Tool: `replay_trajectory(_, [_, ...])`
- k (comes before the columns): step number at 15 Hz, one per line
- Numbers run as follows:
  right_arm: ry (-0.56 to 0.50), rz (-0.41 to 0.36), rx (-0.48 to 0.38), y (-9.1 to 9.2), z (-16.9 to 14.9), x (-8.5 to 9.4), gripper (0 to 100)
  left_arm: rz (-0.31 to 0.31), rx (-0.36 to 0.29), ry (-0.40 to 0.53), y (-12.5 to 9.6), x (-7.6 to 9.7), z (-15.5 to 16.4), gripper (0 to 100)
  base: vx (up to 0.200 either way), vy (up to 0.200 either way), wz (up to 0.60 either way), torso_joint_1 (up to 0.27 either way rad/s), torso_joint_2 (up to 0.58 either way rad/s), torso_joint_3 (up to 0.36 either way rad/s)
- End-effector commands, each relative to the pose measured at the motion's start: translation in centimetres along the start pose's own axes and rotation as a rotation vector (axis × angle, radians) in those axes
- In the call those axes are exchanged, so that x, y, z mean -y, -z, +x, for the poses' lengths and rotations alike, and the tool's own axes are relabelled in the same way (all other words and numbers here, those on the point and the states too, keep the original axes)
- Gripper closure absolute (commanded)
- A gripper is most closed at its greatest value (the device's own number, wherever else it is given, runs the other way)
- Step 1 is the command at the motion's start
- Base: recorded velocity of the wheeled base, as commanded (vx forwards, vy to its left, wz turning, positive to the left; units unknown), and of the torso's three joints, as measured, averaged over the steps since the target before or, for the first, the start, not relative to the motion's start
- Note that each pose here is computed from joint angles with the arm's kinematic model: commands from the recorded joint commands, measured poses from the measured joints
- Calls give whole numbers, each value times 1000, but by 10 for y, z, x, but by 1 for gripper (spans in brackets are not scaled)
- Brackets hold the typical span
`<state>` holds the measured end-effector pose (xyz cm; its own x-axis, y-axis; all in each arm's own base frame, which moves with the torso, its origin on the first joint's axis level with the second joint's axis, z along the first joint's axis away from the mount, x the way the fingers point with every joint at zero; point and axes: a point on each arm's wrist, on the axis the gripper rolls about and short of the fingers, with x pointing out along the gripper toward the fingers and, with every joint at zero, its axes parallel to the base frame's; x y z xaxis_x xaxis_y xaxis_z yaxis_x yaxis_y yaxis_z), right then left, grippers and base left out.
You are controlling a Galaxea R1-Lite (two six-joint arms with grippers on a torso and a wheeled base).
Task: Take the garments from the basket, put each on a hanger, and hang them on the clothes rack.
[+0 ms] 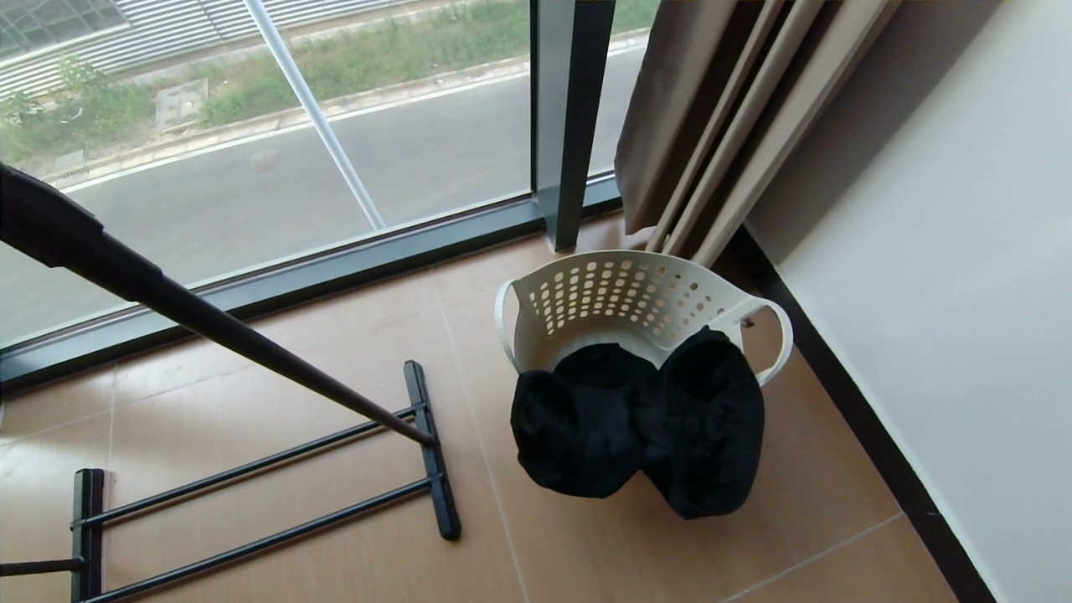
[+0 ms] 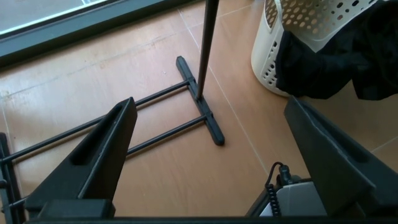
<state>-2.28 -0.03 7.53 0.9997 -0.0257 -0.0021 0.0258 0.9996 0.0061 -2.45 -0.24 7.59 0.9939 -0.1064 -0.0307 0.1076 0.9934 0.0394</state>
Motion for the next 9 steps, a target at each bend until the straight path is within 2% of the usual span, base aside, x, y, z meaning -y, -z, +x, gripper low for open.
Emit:
replay_trajectory(1, [2,3,-1,0,0,0,0,0,-1,-1,0,0,0,0,0,0,0,7,-2,-193])
replay_trajectory(4, [3,6,1,0,0,0,0,0,-1,-1,0,0,0,0,0,0,0,2,1,-181])
replay_trajectory(7, [6,-16,-12,0,0,0,0,-1,0,-4,0,0,0,0,0,0,0,1,-1,-25])
replay_trajectory(9, [0,-53,-173,-5,9,0,0,-3,-2,-4,0,0,0,0,0,0,0,0,0,0])
